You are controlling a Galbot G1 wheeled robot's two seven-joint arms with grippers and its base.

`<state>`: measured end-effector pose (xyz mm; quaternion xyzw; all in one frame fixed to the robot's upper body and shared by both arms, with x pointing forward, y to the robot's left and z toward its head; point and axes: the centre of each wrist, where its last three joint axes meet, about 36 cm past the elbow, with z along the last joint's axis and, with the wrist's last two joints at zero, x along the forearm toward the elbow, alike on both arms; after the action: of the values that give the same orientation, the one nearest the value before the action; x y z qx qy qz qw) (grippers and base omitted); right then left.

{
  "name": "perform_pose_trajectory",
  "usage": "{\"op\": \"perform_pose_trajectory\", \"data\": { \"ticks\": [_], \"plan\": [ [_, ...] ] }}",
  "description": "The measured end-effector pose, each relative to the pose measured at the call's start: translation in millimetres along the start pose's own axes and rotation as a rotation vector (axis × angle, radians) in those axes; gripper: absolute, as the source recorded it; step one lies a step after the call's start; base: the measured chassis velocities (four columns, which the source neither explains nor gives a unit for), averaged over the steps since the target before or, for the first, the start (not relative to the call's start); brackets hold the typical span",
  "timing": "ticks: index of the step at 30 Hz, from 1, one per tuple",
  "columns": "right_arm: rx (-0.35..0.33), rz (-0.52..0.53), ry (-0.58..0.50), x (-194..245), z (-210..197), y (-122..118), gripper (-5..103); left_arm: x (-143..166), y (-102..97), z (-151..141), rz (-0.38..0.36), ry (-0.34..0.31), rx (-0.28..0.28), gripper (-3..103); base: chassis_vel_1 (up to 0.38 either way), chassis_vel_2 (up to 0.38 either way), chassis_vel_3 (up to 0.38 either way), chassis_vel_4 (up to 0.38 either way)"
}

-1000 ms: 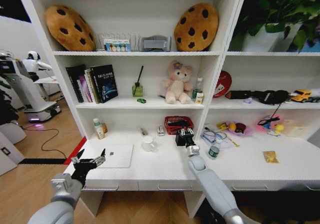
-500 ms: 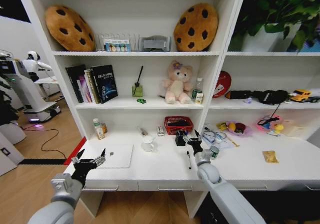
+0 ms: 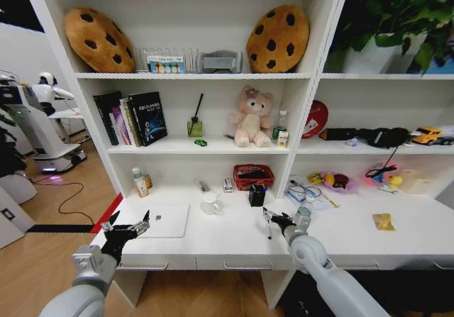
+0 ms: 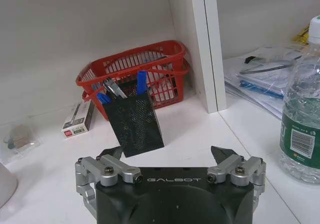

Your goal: Organize the objects on the table.

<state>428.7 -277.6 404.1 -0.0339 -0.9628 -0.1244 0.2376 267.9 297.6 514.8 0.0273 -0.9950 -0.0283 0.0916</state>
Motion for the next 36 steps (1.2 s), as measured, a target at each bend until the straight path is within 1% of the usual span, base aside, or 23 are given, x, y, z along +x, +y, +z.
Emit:
{"op": "perform_pose_trajectory", "data": {
  "ticks": [5, 13, 16, 17, 19, 20, 22, 23, 24, 26, 28, 29, 30, 31, 33, 34, 35, 36],
  "plan": [
    [0.006, 0.007, 0.03, -11, 7, -3, 96, 0, 0.0, 0, 0.0, 0.0, 0.0, 100, 0.0, 0.0, 0.0, 0.0],
    [0.054, 0.011, 0.081, -31, 27, -9, 95, 0, 0.0, 0, 0.0, 0.0, 0.0, 100, 0.0, 0.0, 0.0, 0.0],
    [0.064, 0.004, 0.089, -35, 30, -7, 94, 0, 0.0, 0, 0.0, 0.0, 0.0, 100, 0.0, 0.0, 0.0, 0.0],
    [0.071, -0.001, 0.09, -37, 32, -6, 90, 0, 0.0, 0, 0.0, 0.0, 0.0, 100, 0.0, 0.0, 0.0, 0.0],
    [0.078, -0.005, 0.088, -40, 33, -4, 90, 0, 0.0, 0, 0.0, 0.0, 0.0, 100, 0.0, 0.0, 0.0, 0.0],
    [0.084, -0.006, 0.086, -42, 34, -3, 82, 0, 0.0, 0, 0.0, 0.0, 0.0, 100, 0.0, 0.0, 0.0, 0.0],
    [0.086, -0.005, 0.086, -45, 35, -2, 82, 0, 0.0, 0, 0.0, 0.0, 0.0, 100, 0.0, 0.0, 0.0, 0.0],
    [0.088, -0.003, 0.085, -47, 36, -1, 71, 0, 0.0, 0, 0.0, 0.0, 0.0, 100, 0.0, 0.0, 0.0, 0.0],
    [0.088, -0.003, 0.085, -47, 36, -1, 71, 0, 0.0, 0, 0.0, 0.0, 0.0, 100, 0.0, 0.0, 0.0, 0.0],
    [0.092, 0.001, 0.083, -50, 37, 0, 60, 0, 0.0, 0, 0.0, 0.0, 0.0, 100, 0.0, 0.0, 0.0, 0.0],
    [0.093, 0.003, 0.083, -51, 38, -1, 60, 0, 0.0, 0, 0.0, 0.0, 0.0, 100, 0.0, 0.0, 0.0, 0.0],
    [0.094, 0.003, 0.082, -51, 38, -1, 54, 0, 0.0, 0, 0.0, 0.0, 0.0, 100, 0.0, 0.0, 0.0, 0.0],
    [0.096, 0.004, 0.082, -51, 39, -1, 44, 0, 0.0, 0, 0.0, 0.0, 0.0, 100, 0.0, 0.0, 0.0, 0.0],
    [0.096, 0.004, 0.082, -51, 39, -1, 44, 0, 0.0, 0, 0.0, 0.0, 0.0, 100, 0.0, 0.0, 0.0, 0.0],
    [0.105, 0.0, 0.083, -50, 40, -1, 33, 0, 0.0, 0, 0.0, 0.0, 0.0, 100, 0.0, 0.0, 0.0, 0.0],
    [0.105, 0.0, 0.083, -50, 40, -1, 33, 0, 0.0, 0, 0.0, 0.0, 0.0, 100, 0.0, 0.0, 0.0, 0.0],
    [0.108, -0.003, 0.085, -49, 41, -1, 28, 0, 0.0, 0, 0.0, 0.0, 0.0, 100, 0.0, 0.0, 0.0, 0.0],
    [0.108, -0.003, 0.085, -49, 41, -1, 28, 0, 0.0, 0, 0.0, 0.0, 0.0, 100, 0.0, 0.0, 0.0, 0.0]
  ]
}}
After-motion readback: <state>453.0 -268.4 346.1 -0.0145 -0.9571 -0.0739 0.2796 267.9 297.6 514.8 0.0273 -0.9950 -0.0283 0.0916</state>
